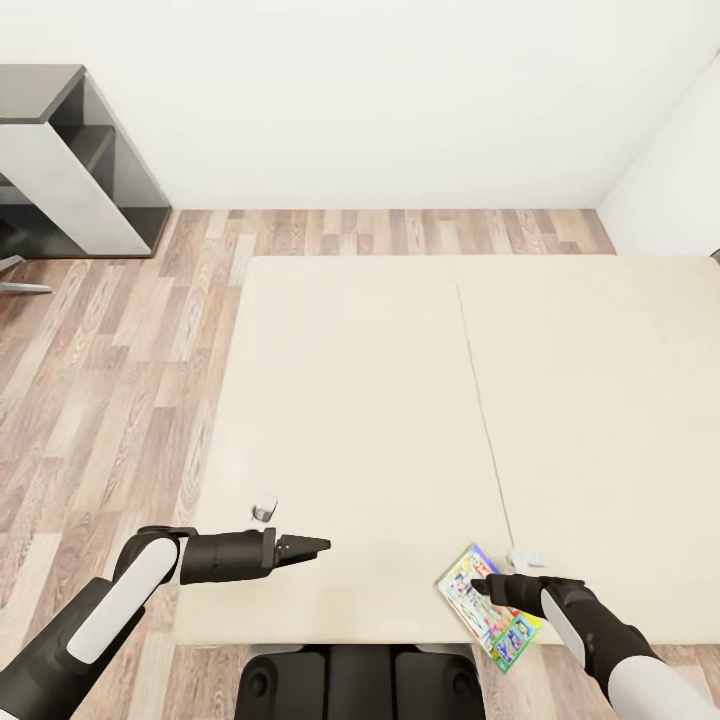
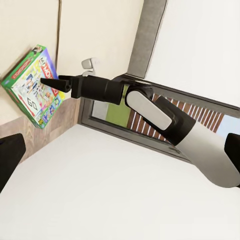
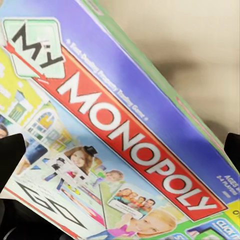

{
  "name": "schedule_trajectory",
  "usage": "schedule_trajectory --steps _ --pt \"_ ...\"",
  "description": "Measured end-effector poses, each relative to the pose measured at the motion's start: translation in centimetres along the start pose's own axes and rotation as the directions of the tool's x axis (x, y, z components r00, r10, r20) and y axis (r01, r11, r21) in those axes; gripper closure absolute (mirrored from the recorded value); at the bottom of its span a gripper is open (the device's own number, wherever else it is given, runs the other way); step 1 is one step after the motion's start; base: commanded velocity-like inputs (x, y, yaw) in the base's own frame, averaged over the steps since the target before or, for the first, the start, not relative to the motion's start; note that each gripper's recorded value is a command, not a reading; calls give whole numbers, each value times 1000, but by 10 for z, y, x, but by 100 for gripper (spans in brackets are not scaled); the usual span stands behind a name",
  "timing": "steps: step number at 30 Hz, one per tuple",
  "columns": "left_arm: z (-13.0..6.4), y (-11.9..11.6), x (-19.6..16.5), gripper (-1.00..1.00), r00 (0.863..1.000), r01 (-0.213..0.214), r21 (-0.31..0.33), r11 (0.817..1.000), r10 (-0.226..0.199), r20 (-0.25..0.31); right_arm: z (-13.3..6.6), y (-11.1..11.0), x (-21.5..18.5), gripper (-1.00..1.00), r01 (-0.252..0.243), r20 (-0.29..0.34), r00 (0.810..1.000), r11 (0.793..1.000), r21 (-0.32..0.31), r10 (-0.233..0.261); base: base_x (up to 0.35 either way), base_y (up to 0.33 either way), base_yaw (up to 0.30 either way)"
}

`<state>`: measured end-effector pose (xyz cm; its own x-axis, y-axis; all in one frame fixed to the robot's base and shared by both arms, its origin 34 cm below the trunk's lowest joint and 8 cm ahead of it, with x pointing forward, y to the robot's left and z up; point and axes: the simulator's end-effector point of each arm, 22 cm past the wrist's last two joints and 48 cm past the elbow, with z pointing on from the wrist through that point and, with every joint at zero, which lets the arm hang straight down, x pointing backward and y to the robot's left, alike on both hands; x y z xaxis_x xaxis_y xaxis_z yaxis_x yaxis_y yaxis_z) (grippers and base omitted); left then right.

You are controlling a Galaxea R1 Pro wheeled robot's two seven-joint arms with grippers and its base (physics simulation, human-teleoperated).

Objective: Put all the toys in the child's room - the three board games (two on the bed and one on the table), the two jigsaw puzzles on the table, and the tennis ball on the table - inside the toy box on the table in the child's room.

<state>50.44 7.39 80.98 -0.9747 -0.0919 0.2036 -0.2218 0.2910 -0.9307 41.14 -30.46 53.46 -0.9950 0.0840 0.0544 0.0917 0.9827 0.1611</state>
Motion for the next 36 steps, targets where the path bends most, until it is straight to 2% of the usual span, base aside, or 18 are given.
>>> schedule_trajectory --steps 6,13,22,25,31,36 --pt "0 0 0 -100 1000 0 0 1000 0 0 0 -2 0 -100 -3 -8 1000 1000 8 3 0 3 0" --pt "0 0 0 -100 1000 -1 0 1000 1 1 -1 -11 13 -100 -13 -70 997 999 51 17 0 0 0" --pt "0 0 0 -100 1000 0 0 1000 0 0 -2 -14 16 -100 -11 -81 997 998 62 16 0 0 0" --pt "0 0 0 -100 1000 0 0 1000 0 0 -2 -16 17 -100 9 -88 996 997 71 -3 0 0 0" --pt "0 0 0 -100 1000 0 0 1000 0 1 -2 -21 21 -100 79 -109 992 992 97 -68 0 0 0" --pt "0 0 0 -100 1000 0 -1 1000 0 1 0 -15 23 -100 95 -115 990 991 92 -84 0 0 0"
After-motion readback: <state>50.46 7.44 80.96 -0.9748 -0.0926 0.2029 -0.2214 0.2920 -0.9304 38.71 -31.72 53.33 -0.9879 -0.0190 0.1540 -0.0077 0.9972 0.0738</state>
